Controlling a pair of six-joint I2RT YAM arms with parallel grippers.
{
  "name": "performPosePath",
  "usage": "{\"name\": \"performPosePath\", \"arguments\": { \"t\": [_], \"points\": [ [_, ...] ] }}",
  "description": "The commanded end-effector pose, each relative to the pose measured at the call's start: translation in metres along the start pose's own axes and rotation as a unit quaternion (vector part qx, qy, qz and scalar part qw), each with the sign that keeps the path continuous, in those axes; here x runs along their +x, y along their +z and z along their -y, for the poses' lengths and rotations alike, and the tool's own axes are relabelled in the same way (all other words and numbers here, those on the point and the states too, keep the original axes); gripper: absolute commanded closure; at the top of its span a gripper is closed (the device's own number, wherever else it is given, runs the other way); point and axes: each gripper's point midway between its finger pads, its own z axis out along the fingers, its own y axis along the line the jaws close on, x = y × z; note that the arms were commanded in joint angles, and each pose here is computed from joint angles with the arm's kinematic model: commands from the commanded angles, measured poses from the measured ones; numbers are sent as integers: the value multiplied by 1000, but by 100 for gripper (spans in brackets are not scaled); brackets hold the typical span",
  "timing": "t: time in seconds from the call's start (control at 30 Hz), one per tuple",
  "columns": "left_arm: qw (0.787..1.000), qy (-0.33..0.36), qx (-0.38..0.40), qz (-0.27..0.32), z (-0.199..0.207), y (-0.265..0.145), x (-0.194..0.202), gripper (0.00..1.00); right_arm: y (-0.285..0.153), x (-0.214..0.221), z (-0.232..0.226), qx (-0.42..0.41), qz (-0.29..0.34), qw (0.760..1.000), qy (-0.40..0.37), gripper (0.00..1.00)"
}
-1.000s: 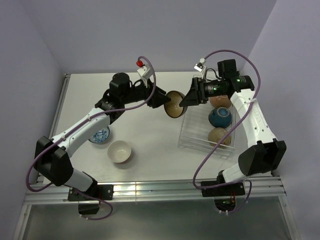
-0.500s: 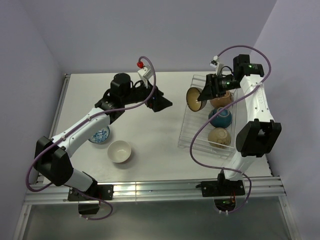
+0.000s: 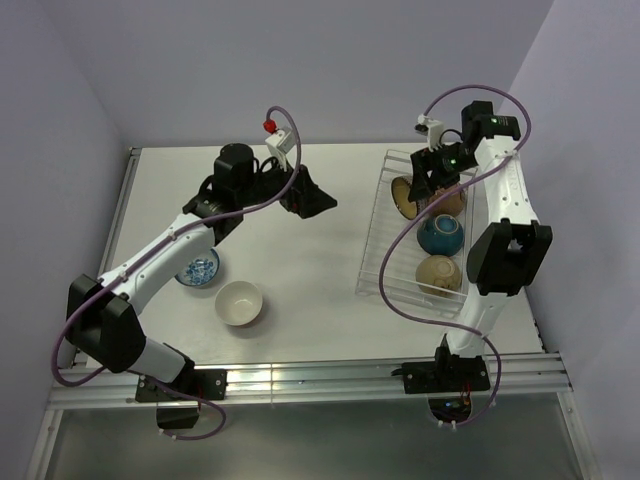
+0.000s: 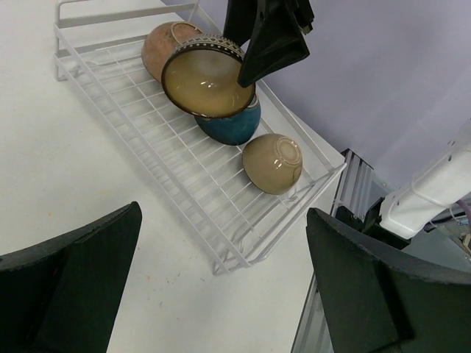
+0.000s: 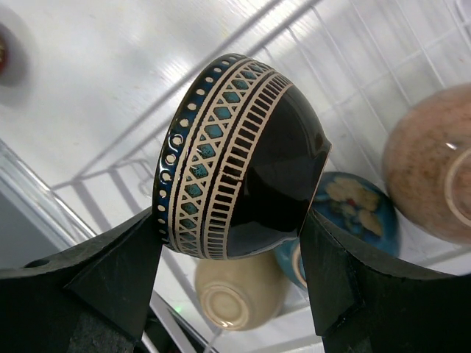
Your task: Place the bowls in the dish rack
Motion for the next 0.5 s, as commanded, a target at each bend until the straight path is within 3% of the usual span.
{"name": "performPosePath", "arguments": {
  "t": [0.0,0.47],
  "points": [
    [1000,7,6,24,12,-12,-17,1,-10,-18,10,45,9,997,-65,100],
    [999,-5,-23,26,-3,-19,-14,0,19,-25,24,134,-31,976,-170,100]
  ]
}}
